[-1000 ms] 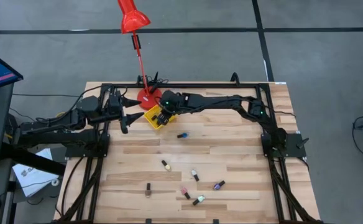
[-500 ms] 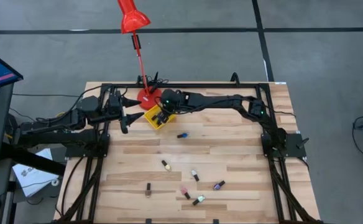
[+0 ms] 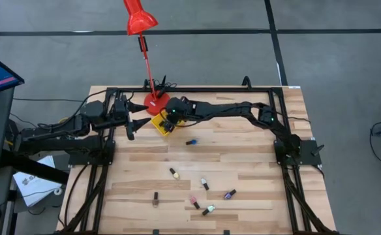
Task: Pick & Place Nail Polish
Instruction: Put the transparent nail polish into the yellow basket
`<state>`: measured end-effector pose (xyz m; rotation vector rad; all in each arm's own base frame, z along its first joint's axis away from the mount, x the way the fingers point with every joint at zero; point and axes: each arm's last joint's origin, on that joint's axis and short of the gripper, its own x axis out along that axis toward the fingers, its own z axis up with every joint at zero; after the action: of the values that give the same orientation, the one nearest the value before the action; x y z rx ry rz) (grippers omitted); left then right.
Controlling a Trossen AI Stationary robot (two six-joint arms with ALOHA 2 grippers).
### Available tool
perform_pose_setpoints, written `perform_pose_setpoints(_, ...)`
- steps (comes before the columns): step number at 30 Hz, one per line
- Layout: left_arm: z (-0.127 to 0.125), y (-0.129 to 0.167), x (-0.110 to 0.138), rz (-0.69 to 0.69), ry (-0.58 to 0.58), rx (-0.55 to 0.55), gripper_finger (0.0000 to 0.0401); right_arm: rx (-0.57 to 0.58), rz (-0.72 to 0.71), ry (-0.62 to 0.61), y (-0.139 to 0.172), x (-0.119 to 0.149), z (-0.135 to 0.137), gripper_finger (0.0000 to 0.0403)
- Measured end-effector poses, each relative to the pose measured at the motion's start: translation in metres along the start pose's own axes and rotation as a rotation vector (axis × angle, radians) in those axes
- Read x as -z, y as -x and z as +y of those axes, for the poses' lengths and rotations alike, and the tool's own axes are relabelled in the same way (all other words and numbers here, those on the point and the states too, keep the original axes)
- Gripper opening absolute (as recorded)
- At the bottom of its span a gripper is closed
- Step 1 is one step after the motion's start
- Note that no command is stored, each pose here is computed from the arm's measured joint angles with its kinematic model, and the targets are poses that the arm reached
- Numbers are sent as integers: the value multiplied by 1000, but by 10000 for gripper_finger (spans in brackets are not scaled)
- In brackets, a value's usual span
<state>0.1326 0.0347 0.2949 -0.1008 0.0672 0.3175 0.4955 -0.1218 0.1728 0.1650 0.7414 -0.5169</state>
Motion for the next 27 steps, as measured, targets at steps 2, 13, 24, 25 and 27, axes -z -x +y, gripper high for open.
perform_pose_setpoints(2, 0, 0, 0, 0, -1, 0, 260, 11, 23, -2, -3, 4, -3, 108)
perform_pose_setpoints(13, 0, 0, 0, 0, 0, 0, 260, 13, 11, 10, -4, 3, -3, 133)
perform_pose_setpoints(24, 0, 0, 0, 0, 0, 0, 260, 12, 16, 10, -4, 3, -3, 142)
perform_pose_setpoints(25, 0, 0, 0, 0, 0, 0, 260, 12, 16, 10, -4, 3, -3, 148)
perform_pose_setpoints(27, 0, 0, 0, 0, 0, 0, 259, 10, 17, 10, -4, 3, -4, 165)
